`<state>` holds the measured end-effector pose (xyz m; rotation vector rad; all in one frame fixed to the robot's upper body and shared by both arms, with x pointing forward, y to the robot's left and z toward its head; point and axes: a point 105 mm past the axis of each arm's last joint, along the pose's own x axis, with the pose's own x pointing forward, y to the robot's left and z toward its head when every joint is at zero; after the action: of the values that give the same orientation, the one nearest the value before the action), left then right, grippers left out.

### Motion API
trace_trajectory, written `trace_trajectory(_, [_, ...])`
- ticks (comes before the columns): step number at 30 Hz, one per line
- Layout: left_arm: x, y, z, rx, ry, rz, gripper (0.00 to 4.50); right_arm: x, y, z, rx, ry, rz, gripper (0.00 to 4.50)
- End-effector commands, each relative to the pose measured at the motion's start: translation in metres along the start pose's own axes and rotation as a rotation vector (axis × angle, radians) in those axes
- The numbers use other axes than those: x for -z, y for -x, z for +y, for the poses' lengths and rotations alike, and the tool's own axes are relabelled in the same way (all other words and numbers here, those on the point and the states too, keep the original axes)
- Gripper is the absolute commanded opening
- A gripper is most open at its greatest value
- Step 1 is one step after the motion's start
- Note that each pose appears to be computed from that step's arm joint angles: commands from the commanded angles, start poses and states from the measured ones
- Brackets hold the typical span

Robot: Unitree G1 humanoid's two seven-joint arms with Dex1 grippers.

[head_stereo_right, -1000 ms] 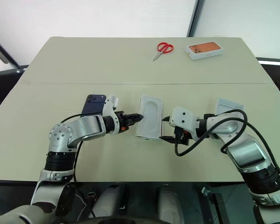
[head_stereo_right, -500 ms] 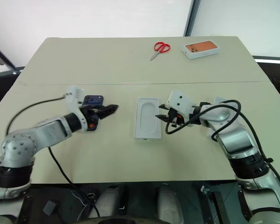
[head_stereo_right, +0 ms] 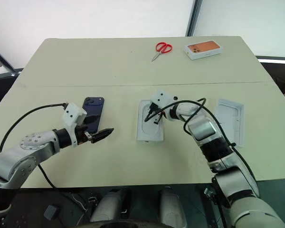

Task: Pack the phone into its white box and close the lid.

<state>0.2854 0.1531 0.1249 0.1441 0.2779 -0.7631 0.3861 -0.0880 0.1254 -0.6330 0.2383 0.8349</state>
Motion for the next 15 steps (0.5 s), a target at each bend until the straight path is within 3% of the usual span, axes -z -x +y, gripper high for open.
trace_trajectory(1, [-0.014, 0.004, -0.008, 0.034, -0.042, -0.067, 4.5, -0.006, -0.007, -0.009, 0.042, 0.064, -0.008, 0.06])
trace_trajectory(10, [-0.011, 0.006, -0.011, 0.04, -0.036, -0.069, 4.5, 0.004, -0.002, 0.02, -0.1, 0.075, 0.006, 0.06])
trace_trajectory(15, [-0.011, 0.006, 0.002, -0.024, 0.015, -0.072, 4.5, -0.012, 0.006, 0.005, -0.014, 0.11, -0.068, 0.06])
